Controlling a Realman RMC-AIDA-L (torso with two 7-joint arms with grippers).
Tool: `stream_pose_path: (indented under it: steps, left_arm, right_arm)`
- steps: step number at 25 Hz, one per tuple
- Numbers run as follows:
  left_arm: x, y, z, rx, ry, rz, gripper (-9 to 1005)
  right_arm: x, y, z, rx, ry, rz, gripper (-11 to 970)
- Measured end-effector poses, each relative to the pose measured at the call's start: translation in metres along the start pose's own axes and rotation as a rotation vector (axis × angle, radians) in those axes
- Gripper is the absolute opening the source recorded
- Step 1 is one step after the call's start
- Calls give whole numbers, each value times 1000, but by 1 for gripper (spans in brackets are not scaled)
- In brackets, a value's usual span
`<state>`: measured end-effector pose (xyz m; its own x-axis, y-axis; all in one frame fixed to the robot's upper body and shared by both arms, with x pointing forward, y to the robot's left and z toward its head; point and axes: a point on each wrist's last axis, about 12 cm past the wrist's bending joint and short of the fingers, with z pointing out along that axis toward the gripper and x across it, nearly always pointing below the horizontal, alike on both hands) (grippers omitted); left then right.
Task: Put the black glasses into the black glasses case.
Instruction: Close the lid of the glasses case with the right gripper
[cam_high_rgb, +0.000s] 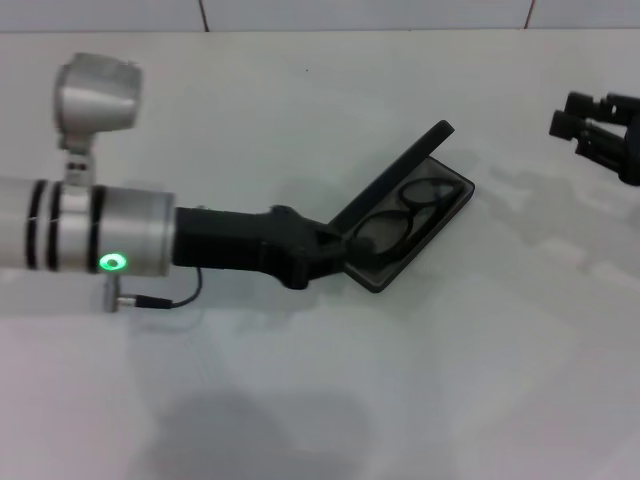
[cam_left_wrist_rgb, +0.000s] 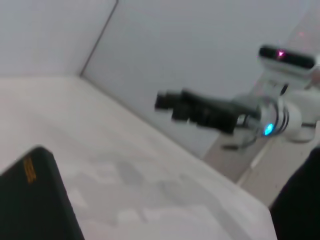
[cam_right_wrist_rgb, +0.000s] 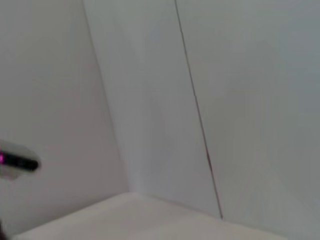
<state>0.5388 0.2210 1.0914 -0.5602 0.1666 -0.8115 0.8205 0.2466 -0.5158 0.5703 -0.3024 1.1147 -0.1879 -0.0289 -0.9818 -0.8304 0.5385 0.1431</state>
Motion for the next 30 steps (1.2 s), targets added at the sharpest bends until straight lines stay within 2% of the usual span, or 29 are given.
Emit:
stream_pose_path:
  steps: [4, 8, 12, 13, 16, 23, 26, 30]
  left_arm:
    - [8, -1, -18, -17, -69, 14, 18]
    - [15, -3, -28, -22, -85, 2, 26]
    - [20, -3, -33, -39, -112, -14, 180]
    - [21, -4, -32, -40, -117, -17, 219]
    - [24, -3, -31, -44, -136, -22, 283]
    - [27, 0, -39, -67, -160, 5, 434]
    - [27, 1, -42, -81, -155, 16, 549]
    - [30, 5, -47, -113, -163, 14, 724]
  right_arm:
    - [7, 3, 1, -22, 58, 19, 338]
    - [2, 2, 3, -23, 56, 20, 314]
    - [-13, -3, 14, -25, 50, 39, 232]
    - [-18, -4, 20, -31, 47, 47, 212]
    - [-31, -5, 41, -56, 54, 57, 24]
    - [-46, 5, 111, -102, 235, -5, 5]
    - [-46, 12, 130, -116, 270, -32, 7]
    - [-38, 19, 143, -102, 300, -43, 10]
